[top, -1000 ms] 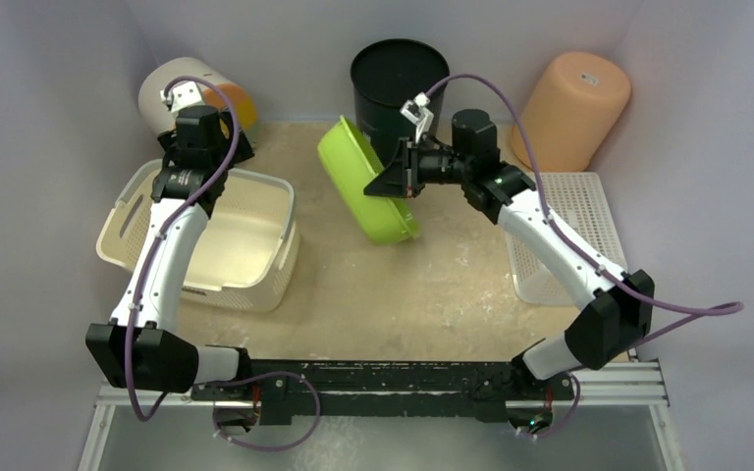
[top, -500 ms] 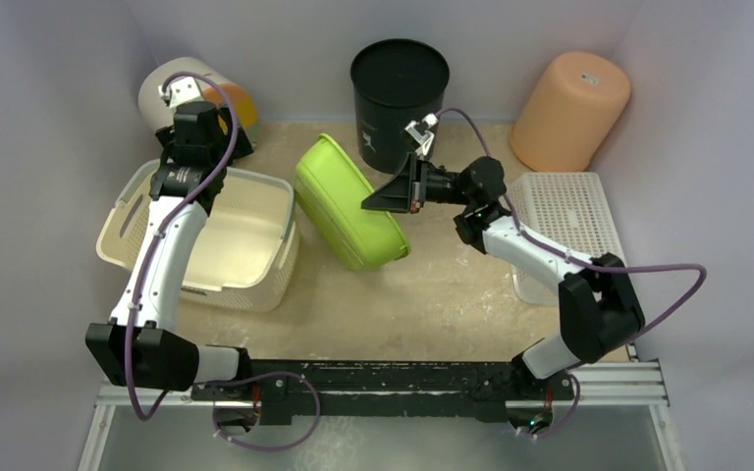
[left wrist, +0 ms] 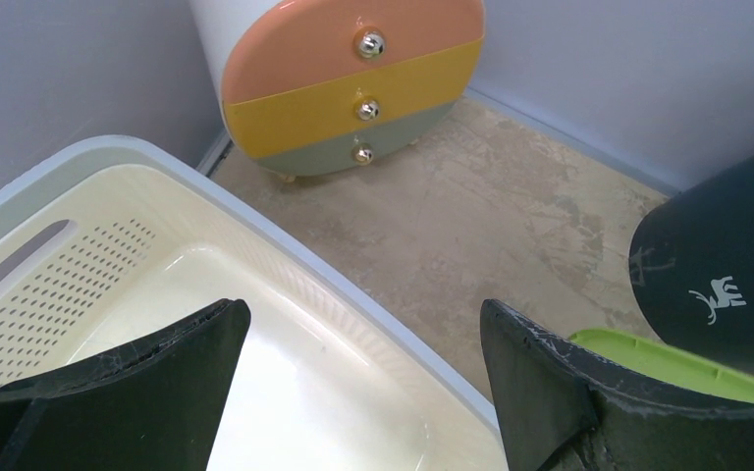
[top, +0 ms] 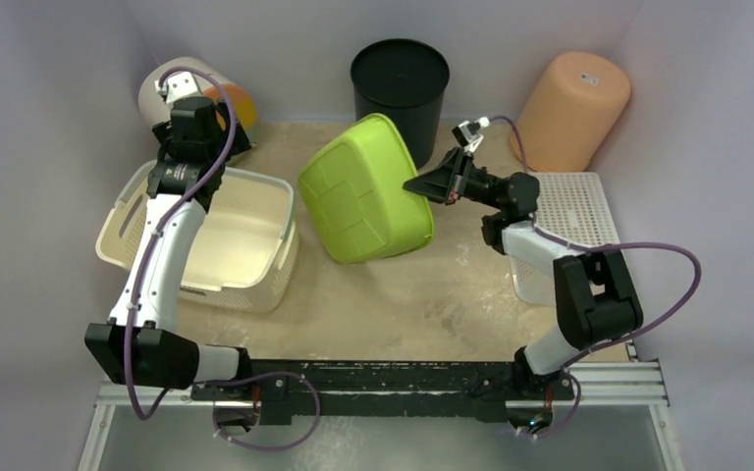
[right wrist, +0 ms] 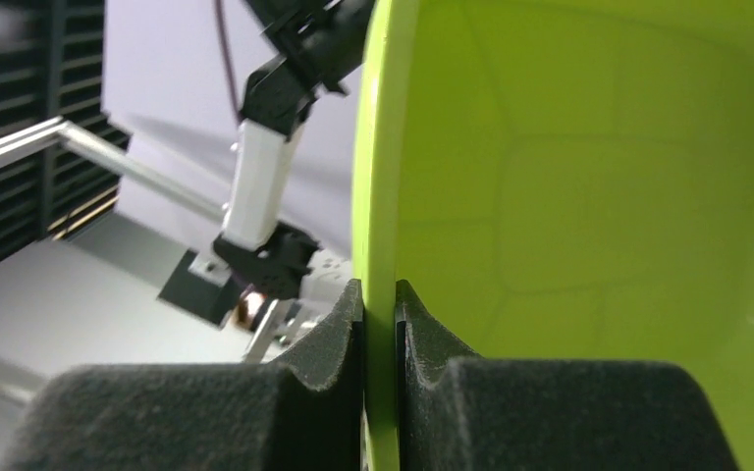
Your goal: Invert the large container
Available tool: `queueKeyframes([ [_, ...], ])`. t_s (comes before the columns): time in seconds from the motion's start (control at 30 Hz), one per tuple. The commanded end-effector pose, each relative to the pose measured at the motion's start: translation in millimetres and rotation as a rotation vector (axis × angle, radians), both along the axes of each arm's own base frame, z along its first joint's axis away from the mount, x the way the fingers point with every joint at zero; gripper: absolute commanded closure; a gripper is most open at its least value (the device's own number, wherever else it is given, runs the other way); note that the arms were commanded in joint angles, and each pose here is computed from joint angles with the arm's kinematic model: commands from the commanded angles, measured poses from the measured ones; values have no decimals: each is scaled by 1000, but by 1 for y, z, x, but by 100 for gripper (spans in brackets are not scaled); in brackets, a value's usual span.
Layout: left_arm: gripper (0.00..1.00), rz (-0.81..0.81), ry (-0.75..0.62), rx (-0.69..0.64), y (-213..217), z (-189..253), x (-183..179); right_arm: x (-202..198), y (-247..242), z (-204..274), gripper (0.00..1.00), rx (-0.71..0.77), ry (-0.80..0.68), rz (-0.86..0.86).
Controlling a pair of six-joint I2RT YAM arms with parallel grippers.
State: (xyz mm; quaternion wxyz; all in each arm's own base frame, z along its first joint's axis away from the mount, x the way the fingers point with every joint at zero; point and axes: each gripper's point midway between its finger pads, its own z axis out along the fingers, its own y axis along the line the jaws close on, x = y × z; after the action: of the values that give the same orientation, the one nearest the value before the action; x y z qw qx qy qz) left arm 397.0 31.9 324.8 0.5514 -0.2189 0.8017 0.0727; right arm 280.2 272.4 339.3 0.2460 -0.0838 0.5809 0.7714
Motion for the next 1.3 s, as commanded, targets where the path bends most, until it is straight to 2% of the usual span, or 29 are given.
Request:
queueKeyframes([
  [0.0, 11, 5, -55, 16, 1, 22, 4, 24, -29, -76, 91, -185, 79, -53],
  [0.23, 11, 5, -47, 17, 1, 18, 10, 39, -63, -171, 88, -351, 248, -101],
  [0.33, 11, 2, -46, 10, -1, 15, 13, 37, -72, -216, 86, -491, 312, -102],
  [0.47, 11, 0, -46, 6, -1, 13, 17, 38, -85, -251, 85, -664, 328, -116],
  [0.77, 11, -5, -35, -3, -4, 4, 23, 39, -115, -299, 86, -858, 370, -169],
  [0.87, 11, -7, -34, -2, -4, 4, 24, 42, -122, -299, 85, -913, 346, -186],
  [0.97, 11, -8, -32, 1, -4, 3, 25, 53, -133, -285, 77, -990, 285, -235],
  [1.1, 11, -7, -23, -1, -4, -1, 26, 82, -156, -239, 70, -1132, 129, -367],
  [1.27, 11, -7, -17, -8, -5, -5, 28, 105, -173, -170, 50, -1274, -55, -506],
])
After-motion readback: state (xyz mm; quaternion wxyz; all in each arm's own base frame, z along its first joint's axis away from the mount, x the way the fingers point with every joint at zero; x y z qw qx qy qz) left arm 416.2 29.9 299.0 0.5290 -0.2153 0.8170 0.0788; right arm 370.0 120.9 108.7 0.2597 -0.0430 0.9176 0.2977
